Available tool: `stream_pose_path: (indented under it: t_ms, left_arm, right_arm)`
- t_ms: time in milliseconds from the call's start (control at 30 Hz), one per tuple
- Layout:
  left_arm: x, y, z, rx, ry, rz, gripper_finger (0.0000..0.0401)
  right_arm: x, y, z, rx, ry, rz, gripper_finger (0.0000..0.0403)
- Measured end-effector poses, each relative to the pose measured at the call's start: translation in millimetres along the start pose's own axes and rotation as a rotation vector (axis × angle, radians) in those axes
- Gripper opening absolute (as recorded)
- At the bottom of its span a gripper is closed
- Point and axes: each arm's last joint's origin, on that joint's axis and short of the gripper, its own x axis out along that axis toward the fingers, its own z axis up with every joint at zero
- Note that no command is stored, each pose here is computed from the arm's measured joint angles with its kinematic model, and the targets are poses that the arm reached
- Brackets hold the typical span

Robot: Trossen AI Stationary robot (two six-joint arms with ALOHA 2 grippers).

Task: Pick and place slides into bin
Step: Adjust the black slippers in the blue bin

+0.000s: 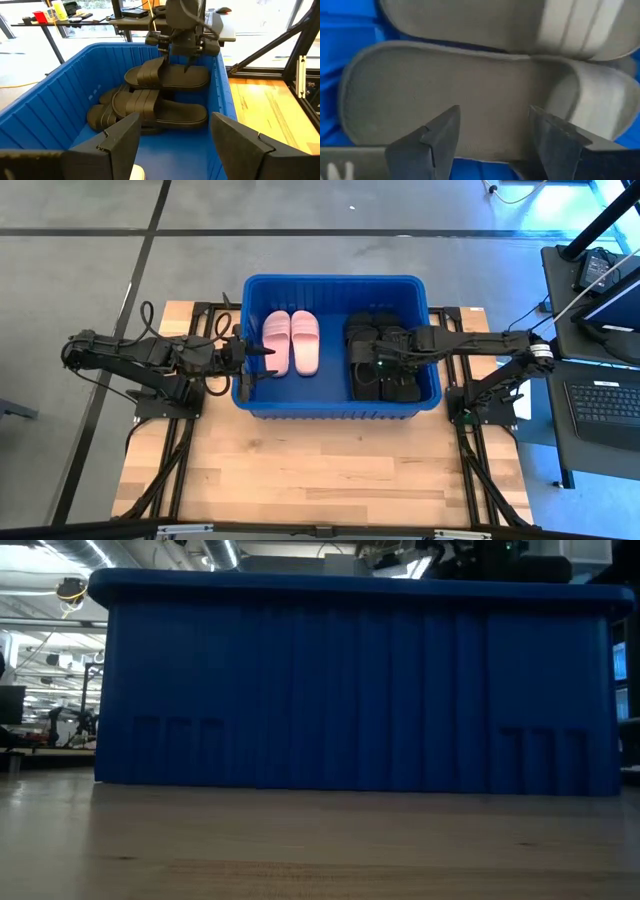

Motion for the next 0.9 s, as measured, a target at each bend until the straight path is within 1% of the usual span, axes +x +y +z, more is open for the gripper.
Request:
stream_pose_path:
  t_ms: [100, 333, 467, 567, 633, 800, 900]
  left_arm:
    - [0, 0, 0, 0.000, 0.000, 0.000, 0.0234]
    - [0, 0, 0, 0.000, 0.001, 0.000, 0.0234]
    - [0, 0, 0, 0.000, 0.000, 0.000, 0.0234]
    - [0, 0, 0, 0.000, 0.000, 0.000, 0.0234]
    - [0, 0, 0, 0.000, 0.000, 0.000, 0.0234]
    - [0, 0, 0, 0.000, 0.000, 0.001, 0.0234]
    - [0, 0, 0, 0.000, 0.000, 0.001, 0.0234]
  right_arm:
    - [-7, -2, 2, 0.013, -0.022, -0.042, 0.0234]
    - [-12, -4, 8, 0.022, -0.090, -0.048, 0.0234]
    - [-12, -4, 8, 0.023, -0.088, -0.070, 0.0234]
    - [-15, -5, 6, 0.055, -0.098, -0.100, 0.0234]
    - [-19, -6, 6, 0.068, -0.142, -0.106, 0.0234]
    - [-37, -11, 2, 0.086, -0.303, -0.129, 0.0234]
    - [-45, -17, -4, 0.108, -0.361, -0.140, 0.0234]
